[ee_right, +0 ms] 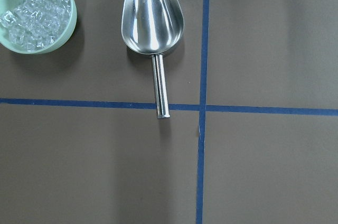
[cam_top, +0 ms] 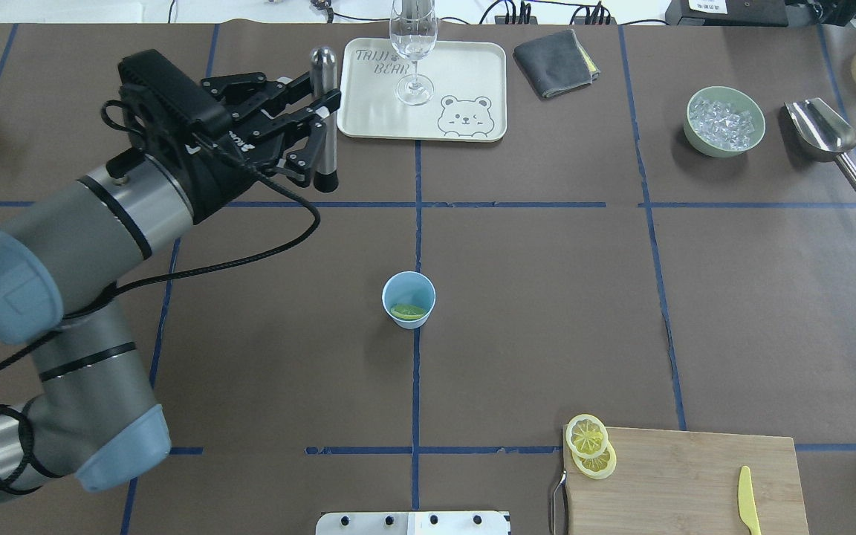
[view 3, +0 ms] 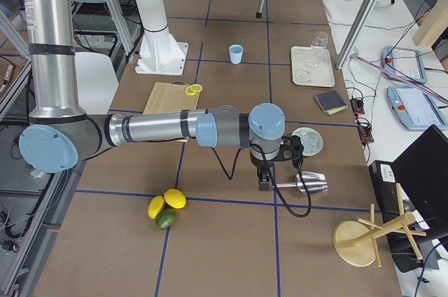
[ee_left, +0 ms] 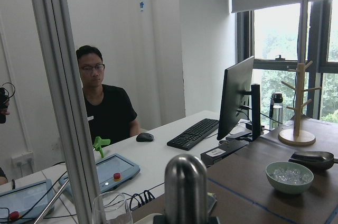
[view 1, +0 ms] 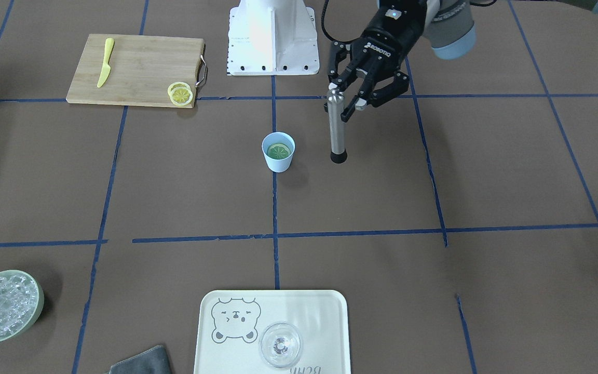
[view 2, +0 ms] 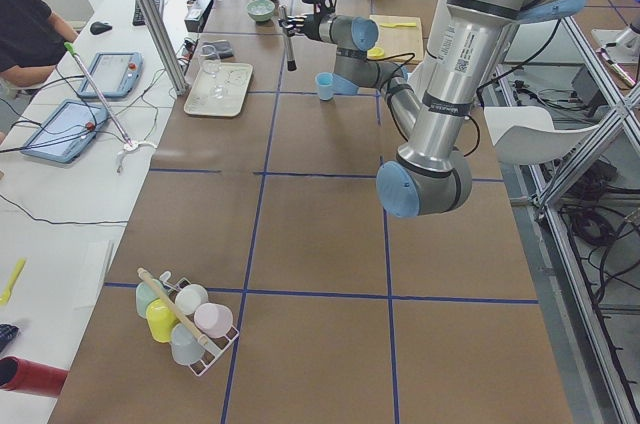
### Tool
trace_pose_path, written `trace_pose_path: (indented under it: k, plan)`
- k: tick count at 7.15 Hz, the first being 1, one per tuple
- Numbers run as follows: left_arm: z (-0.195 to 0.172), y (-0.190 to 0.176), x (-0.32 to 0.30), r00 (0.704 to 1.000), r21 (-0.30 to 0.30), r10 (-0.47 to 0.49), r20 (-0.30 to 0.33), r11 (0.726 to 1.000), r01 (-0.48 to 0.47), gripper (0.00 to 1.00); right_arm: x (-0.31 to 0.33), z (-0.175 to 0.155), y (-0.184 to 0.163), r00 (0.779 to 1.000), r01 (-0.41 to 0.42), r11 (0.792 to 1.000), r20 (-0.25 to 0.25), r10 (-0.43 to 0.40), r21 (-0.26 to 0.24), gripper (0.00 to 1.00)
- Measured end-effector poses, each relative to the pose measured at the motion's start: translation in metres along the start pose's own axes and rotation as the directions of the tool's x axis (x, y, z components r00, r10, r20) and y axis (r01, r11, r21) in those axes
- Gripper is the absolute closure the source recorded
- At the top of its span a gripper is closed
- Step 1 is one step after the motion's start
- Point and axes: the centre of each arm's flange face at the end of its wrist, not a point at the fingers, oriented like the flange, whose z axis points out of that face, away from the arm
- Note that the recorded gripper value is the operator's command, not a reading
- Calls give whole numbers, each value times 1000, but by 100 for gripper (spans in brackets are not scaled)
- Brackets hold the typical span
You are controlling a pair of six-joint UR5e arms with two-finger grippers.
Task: Squeeze lemon into cup
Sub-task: 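Carry the muddler back toward its spot on the table with the left gripper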
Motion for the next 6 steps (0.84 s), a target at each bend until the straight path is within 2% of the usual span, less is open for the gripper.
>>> trace_pose_path:
  k: [3, 4, 5, 6]
  plan:
    - [-53, 44, -44, 998, -136, 33, 48, 990, -27, 100, 4, 4, 4, 1000, -9, 1000, 0, 9, -8, 0]
    - [-65, 50, -52, 998, -193, 17, 65, 981, -4, 100, 10, 9, 8, 1000, -21, 1000, 0, 21, -19, 0]
    - [-70, 47, -62, 998, -279, -10, 64, 960, 27, 100, 14, 12, 11, 1000, -30, 999, 1, 30, -27, 0]
    - [-73, 36, -83, 998, -391, -41, 37, 919, 53, 100, 15, 14, 13, 999, -33, 999, 1, 33, -30, 0]
